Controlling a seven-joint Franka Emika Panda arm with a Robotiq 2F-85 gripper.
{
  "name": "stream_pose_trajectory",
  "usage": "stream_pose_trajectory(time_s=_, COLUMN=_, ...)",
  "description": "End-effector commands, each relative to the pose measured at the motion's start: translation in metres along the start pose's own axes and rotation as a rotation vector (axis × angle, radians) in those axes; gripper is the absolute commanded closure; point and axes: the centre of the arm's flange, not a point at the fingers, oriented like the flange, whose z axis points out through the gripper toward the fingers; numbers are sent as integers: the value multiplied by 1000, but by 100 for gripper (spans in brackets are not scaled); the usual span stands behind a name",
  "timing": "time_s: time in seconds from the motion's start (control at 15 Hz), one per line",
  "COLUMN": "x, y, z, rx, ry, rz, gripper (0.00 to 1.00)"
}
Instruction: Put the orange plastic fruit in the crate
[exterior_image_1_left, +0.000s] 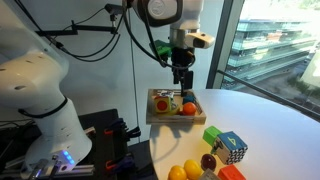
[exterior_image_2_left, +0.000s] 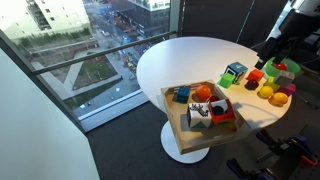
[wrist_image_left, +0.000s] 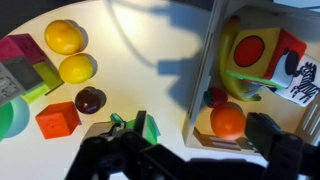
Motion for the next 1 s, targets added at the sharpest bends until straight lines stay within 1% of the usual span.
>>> stream_pose_trajectory(time_s=0.0, x=-4, y=29, z=4, rx=-40, ry=49, rz=31, gripper=0)
stream_pose_trajectory(time_s=0.2, x=-8, y=50, z=18, rx=-68, ry=61, rz=54, gripper=0)
stream_pose_trajectory(time_s=0.4, x=-17, y=64, z=36, rx=-92, ry=31, rz=71, gripper=0)
stream_pose_trajectory(time_s=0.6, x=-25, y=74, z=52, rx=-92, ry=-10, rz=88, gripper=0)
stream_pose_trajectory(time_s=0.73, x=-28, y=78, z=55, rx=-86, ry=-26, rz=101, gripper=0)
stream_pose_trajectory(time_s=0.8, x=-26, y=72, z=53, rx=-72, ry=-31, rz=87, gripper=0)
stream_pose_trajectory(time_s=0.93, x=-27, y=74, z=56, rx=-71, ry=-39, rz=92, gripper=0)
